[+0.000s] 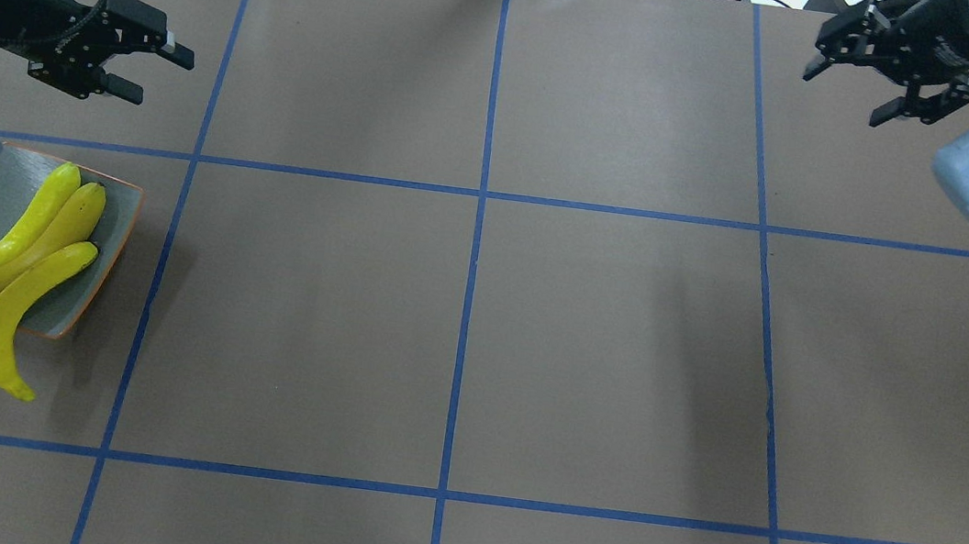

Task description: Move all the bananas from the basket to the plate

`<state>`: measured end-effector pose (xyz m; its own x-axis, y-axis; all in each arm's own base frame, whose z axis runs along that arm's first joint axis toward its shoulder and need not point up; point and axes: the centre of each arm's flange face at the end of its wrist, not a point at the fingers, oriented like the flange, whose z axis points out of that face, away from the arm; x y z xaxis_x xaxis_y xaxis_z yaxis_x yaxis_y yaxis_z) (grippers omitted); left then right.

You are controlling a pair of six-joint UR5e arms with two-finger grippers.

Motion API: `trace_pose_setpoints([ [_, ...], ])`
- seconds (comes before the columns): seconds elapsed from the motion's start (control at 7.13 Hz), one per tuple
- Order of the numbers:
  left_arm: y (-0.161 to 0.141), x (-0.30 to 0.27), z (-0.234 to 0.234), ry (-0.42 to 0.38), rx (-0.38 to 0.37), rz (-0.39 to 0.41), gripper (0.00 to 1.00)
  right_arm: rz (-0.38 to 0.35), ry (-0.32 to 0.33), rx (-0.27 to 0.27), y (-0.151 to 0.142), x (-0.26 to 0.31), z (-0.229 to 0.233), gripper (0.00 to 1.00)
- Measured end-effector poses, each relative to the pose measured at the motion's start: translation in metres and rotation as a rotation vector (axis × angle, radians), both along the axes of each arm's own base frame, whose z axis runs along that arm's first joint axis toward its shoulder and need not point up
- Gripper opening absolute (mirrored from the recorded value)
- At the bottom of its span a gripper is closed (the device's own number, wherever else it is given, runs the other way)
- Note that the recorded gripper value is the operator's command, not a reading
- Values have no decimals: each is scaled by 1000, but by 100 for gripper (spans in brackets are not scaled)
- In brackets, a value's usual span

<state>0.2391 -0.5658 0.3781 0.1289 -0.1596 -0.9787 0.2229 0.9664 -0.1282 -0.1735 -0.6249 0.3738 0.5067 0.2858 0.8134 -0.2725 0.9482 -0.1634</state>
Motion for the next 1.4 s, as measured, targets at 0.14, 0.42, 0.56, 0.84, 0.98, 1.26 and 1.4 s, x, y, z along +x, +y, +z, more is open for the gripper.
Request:
trace_pose_setpoints([
  [0.14,-3,2,-4,-2,3,-12,99,-39,57,33,4,40,41,100],
  [0.42,-6,6,-7,-5,8,-21,99,-112,156,46,26,125,132,100],
  [0.56,-5,9,-8,-6,10,-19,99,-110,187,32,41,165,177,100],
  [0.84,-6,18,-7,-9,9,-8,99,-129,266,65,62,213,252,100],
  [0.98,-8,21,-7,-10,8,-6,99,-131,293,77,66,223,285,100],
  [1.26,-9,22,-9,-8,10,-3,99,-117,355,105,73,231,341,100],
  [1.4,-9,23,-11,-7,11,-3,99,-112,365,105,76,232,356,100],
])
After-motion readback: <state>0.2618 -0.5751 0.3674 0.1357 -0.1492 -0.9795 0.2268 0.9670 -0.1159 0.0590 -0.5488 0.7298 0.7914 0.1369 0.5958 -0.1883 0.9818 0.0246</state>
